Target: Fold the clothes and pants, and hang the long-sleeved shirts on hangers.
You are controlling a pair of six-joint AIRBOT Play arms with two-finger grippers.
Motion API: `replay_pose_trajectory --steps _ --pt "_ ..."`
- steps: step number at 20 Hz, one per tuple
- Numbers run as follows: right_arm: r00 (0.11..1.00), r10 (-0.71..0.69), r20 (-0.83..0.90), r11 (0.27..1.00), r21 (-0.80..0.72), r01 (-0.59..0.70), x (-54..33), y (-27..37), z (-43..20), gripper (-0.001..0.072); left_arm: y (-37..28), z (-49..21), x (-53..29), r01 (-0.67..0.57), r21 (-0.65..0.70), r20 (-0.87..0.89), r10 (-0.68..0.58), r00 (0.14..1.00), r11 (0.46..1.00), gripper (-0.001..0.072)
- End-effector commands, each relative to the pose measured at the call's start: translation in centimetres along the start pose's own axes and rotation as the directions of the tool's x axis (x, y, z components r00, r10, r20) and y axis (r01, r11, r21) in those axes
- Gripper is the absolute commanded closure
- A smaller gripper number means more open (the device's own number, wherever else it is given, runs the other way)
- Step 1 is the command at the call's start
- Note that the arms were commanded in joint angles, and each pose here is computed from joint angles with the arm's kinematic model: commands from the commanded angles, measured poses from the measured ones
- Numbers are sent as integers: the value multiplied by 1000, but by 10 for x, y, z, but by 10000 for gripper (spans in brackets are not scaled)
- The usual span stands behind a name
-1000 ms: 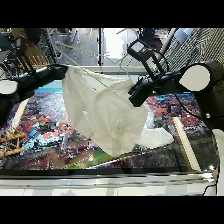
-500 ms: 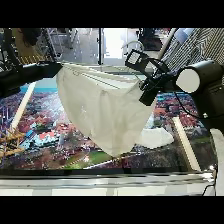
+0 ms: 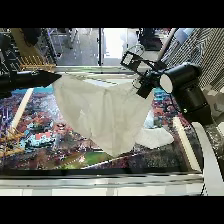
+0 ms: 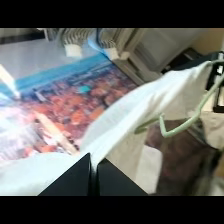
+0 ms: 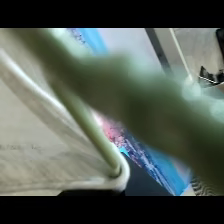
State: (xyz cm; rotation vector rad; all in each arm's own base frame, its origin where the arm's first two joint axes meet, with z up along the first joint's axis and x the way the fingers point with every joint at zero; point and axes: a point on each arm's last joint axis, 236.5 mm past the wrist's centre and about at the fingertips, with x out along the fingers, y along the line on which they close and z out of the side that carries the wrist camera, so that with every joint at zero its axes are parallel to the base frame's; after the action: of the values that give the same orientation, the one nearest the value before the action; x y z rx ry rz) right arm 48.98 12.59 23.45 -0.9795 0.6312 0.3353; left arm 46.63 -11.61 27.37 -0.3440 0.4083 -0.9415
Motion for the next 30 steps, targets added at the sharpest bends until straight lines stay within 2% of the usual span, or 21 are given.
replay_pose_trajectory --steps 1,5,9,12,19,22,24,27,30 --pt "998 -68 -13 997 -46 67 11 -13 0 685 -26 4 -1 235 -100 63 -229 971 967 694" --pt "993 -114 -30 986 -129 109 23 -20 -1 685 -49 29 -18 483 -161 223 -445 868 861 694" --pt "989 -145 -20 978 -152 140 39 -23 4 685 -61 23 -25 553 -187 208 -518 830 812 694" --pt "978 -186 -98 976 -138 171 56 -24 -16 685 -73 35 -39 615 -161 256 -569 781 772 694" --pt "950 -219 -222 967 83 243 76 -19 -56 685 -65 36 -45 600 -166 265 -551 791 782 692" --pt "947 -204 -249 967 103 235 75 -16 -62 685 -62 32 -42 582 -171 247 -537 806 795 692" --pt "968 -139 -211 974 148 172 70 -3 -53 685 -47 26 -31 522 -195 223 -481 848 830 692" --pt "993 -19 -112 957 287 51 40 14 -35 685 2 20 -9 358 -255 217 -307 926 898 692" --pt "997 71 -2 922 381 -65 -9 25 -17 685 5 14 8 370 -287 215 -317 924 884 692"
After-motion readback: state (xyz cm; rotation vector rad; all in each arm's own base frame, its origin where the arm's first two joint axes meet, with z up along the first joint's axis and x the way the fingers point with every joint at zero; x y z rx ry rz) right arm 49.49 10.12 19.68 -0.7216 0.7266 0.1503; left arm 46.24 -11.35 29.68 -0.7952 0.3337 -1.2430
